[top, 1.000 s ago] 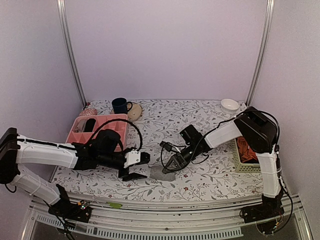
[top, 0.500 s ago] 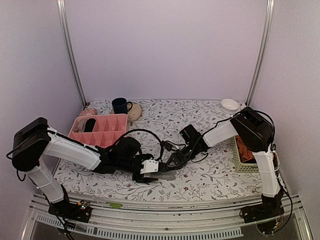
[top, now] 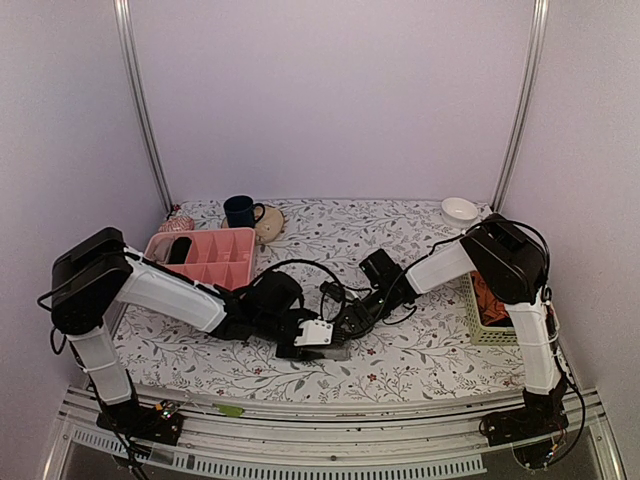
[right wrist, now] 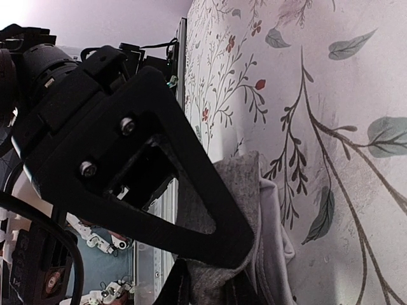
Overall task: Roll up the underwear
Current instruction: Pick up the underwear from the center of the board.
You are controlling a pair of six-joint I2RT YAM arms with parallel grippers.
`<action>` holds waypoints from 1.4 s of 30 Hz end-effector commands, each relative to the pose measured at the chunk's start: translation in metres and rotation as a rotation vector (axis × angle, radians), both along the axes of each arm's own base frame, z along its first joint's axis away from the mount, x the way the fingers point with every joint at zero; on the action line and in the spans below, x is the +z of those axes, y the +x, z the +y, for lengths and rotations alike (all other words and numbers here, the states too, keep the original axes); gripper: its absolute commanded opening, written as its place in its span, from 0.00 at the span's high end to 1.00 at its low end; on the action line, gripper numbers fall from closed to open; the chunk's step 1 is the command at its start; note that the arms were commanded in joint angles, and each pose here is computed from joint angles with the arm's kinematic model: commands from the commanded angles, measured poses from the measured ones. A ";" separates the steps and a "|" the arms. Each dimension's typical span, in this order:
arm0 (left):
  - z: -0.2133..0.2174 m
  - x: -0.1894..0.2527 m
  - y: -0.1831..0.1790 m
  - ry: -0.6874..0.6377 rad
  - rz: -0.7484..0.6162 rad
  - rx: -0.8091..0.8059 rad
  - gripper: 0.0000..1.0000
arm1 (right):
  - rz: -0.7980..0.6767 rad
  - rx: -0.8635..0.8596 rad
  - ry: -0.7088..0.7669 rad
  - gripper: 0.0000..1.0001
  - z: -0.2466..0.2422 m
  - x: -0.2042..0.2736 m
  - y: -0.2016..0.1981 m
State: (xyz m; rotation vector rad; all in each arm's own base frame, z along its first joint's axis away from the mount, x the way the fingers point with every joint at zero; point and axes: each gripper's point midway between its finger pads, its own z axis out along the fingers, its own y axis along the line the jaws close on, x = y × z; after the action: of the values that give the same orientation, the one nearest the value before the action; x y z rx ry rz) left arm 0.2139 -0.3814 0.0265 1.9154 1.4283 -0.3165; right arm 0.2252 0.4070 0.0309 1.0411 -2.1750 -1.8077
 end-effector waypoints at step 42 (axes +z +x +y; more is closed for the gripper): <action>0.122 0.150 0.115 -0.385 0.339 0.580 1.00 | -0.346 -0.440 -0.132 0.38 -0.091 0.067 0.095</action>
State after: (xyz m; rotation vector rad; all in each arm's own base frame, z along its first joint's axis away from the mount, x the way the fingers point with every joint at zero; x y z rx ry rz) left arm 0.2929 -0.2952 0.1347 1.3709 1.8996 -0.6418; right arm 0.3108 0.3127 0.0701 0.8946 -2.8418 -1.6471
